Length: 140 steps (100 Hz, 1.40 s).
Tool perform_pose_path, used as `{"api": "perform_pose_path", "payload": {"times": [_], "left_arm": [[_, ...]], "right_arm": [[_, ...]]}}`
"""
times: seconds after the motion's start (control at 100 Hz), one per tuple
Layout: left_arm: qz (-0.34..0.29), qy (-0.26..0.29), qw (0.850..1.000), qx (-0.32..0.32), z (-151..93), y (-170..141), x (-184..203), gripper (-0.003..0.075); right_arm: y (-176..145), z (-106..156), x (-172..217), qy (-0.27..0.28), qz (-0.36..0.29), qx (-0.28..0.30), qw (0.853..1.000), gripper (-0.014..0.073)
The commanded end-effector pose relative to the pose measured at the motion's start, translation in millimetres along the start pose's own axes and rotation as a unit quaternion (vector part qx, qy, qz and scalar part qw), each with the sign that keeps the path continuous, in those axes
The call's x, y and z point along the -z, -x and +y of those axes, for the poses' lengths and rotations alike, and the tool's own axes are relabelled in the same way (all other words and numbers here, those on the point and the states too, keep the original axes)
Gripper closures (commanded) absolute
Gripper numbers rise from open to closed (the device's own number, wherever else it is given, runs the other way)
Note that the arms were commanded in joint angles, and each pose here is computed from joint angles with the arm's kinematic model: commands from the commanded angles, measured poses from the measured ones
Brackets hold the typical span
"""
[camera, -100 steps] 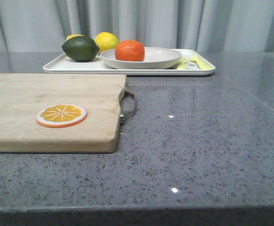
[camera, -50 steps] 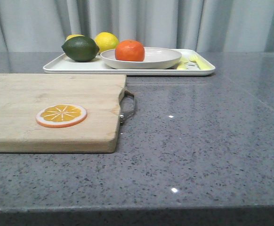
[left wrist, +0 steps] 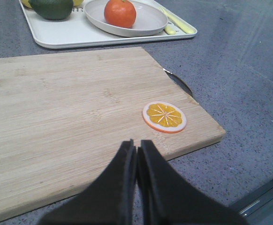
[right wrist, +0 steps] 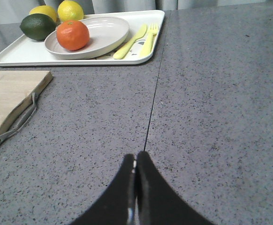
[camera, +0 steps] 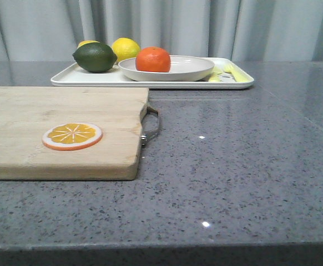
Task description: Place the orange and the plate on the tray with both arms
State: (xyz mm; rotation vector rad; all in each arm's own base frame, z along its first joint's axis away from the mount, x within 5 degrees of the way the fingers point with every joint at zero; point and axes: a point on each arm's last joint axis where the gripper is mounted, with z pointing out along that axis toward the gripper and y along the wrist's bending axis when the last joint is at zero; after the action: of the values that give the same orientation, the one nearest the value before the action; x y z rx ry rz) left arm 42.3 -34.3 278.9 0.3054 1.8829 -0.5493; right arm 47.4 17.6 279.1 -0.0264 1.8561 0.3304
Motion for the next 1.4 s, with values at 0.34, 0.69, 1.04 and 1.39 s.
{"api": "perform_pose_path", "payload": {"times": [0.34,0.69,1.04,1.39], "left_arm": [[-0.043,-0.002,0.999,0.008,-2,14,3,0.0739],[-0.051,0.021,0.998,0.0,6,3,-6,0.0739],[-0.212,0.124,0.969,-0.017,28,-5,-8,0.0739],[-0.266,0.217,0.937,-0.056,44,-38,-6,0.0739]], "right_arm": [[14,2,3,0.003,-0.046,0.002,0.999,0.0655],[14,2,3,0.003,-0.045,0.002,0.999,0.0655],[14,2,3,0.003,-0.045,0.002,0.999,0.0655],[14,2,3,0.003,-0.045,0.002,0.999,0.0655]]}}
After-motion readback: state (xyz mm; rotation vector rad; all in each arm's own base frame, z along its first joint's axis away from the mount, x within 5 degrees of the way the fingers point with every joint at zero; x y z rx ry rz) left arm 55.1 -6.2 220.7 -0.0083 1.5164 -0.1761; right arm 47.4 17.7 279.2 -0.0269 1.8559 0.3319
